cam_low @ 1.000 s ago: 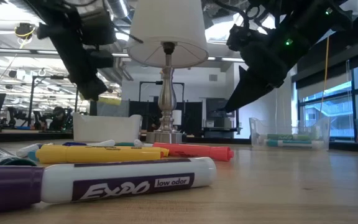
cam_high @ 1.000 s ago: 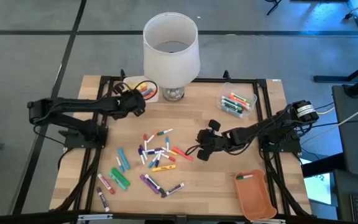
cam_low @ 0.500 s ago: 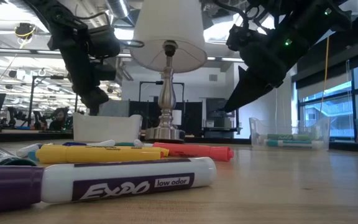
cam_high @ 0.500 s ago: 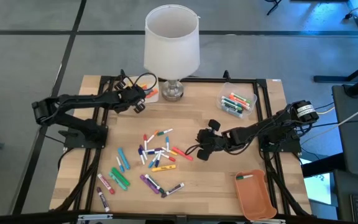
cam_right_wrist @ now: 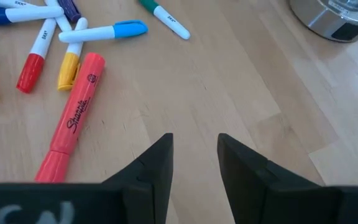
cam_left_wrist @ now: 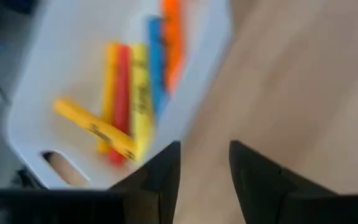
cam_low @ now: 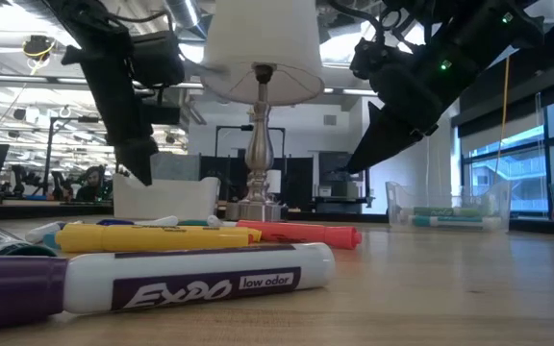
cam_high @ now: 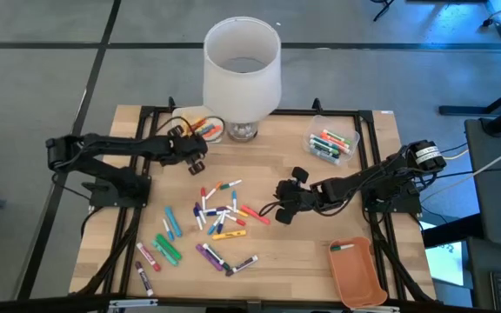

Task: Pick & Place Markers
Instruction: Put the pink highlighter into the white bin

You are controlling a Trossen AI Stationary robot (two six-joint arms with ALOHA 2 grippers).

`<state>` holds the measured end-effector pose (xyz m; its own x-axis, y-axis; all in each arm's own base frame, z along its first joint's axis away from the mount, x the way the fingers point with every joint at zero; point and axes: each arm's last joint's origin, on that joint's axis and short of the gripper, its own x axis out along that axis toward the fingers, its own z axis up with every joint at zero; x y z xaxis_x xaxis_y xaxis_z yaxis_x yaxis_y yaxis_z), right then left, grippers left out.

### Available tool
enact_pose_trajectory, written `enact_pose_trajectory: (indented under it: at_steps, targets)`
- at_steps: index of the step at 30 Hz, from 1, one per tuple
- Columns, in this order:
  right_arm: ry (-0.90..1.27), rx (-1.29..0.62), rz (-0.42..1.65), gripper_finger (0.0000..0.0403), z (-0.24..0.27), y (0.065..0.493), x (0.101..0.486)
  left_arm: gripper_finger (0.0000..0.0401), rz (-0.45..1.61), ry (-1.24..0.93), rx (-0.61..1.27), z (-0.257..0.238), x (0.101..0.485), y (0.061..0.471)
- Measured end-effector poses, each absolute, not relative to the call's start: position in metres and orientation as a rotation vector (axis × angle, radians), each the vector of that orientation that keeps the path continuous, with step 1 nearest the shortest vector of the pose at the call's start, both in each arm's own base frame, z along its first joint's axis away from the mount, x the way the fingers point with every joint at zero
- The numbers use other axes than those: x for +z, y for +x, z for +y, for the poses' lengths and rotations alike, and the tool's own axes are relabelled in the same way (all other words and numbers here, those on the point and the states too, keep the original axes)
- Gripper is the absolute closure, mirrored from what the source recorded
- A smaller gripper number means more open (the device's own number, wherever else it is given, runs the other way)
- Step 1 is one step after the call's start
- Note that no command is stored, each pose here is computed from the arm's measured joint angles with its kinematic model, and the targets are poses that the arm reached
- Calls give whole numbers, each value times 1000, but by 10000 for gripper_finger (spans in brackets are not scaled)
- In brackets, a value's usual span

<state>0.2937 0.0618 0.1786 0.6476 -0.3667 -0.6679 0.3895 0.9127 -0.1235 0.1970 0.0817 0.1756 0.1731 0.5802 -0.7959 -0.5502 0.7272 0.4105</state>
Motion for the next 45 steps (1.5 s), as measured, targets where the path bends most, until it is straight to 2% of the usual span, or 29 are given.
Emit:
enact_pose_trajectory:
  at_steps: [7,11,14,20,26,34,45]
  targets:
    - [54,-406,768,277,63,293,178,274,1228,14,561,50,171,200]
    - [75,-360,787,277,64,293,177,276,1226,79,388,30,171,205]
    - [78,-349,791,277,65,293,177,280,1120,81,246,17,174,216]
    - [95,-357,788,277,65,293,177,287,768,99,-22,-4,188,250]
    - [93,-359,795,277,64,293,177,295,589,170,-207,-21,173,282]
    - [99,-364,802,277,64,292,176,287,517,246,-265,-33,137,323]
    - [108,-372,808,277,64,291,176,267,680,231,-277,-31,103,348]
